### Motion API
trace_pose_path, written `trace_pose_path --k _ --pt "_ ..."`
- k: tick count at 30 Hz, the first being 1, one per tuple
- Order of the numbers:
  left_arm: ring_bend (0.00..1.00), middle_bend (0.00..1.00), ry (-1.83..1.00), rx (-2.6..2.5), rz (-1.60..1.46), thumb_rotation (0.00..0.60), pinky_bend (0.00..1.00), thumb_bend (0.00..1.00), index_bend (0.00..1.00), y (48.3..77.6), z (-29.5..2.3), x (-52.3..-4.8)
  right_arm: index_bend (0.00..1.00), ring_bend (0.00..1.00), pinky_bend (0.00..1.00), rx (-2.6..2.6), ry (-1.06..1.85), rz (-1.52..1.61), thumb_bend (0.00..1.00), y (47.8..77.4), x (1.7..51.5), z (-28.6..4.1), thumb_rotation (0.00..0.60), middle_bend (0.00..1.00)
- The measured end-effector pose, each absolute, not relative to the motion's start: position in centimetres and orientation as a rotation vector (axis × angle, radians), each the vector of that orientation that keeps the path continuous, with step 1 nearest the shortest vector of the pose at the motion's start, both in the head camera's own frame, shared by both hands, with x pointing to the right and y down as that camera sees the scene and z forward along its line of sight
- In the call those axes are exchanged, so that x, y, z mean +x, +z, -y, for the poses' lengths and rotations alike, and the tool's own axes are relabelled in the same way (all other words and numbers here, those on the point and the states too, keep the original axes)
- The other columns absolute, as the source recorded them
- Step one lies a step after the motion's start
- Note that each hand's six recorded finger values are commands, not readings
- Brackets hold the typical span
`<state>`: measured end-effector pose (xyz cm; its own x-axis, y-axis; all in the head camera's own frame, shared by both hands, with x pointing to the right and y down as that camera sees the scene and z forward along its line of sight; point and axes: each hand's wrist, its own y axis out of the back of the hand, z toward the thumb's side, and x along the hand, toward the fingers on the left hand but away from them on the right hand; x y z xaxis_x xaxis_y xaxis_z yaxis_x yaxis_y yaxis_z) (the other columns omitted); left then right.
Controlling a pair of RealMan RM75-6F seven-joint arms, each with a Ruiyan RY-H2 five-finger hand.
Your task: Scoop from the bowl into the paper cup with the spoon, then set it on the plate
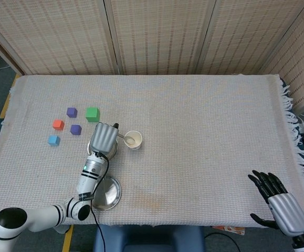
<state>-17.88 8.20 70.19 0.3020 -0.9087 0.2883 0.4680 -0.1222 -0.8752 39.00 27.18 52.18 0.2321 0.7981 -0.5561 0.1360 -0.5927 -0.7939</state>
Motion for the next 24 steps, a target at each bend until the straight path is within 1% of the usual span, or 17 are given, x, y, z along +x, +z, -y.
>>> trace_pose_path --k 11,24 --pt "1.00 1.00 -1.049 -0.901 -0.396 0.600 1.00 0.64 0.94 70.9 -9.7 -17.1 0.00 0.00 0.00 -1.897 1.382 0.858 0.06 51.7 39.0 -27.4 0.600 0.00" --pt "1.00 1.00 -0.935 -0.793 -0.422 0.600 1.00 0.64 0.93 70.7 -9.8 -16.7 0.00 0.00 0.00 -1.912 1.414 0.829 0.06 52.1 38.9 -27.7 0.600 0.00"
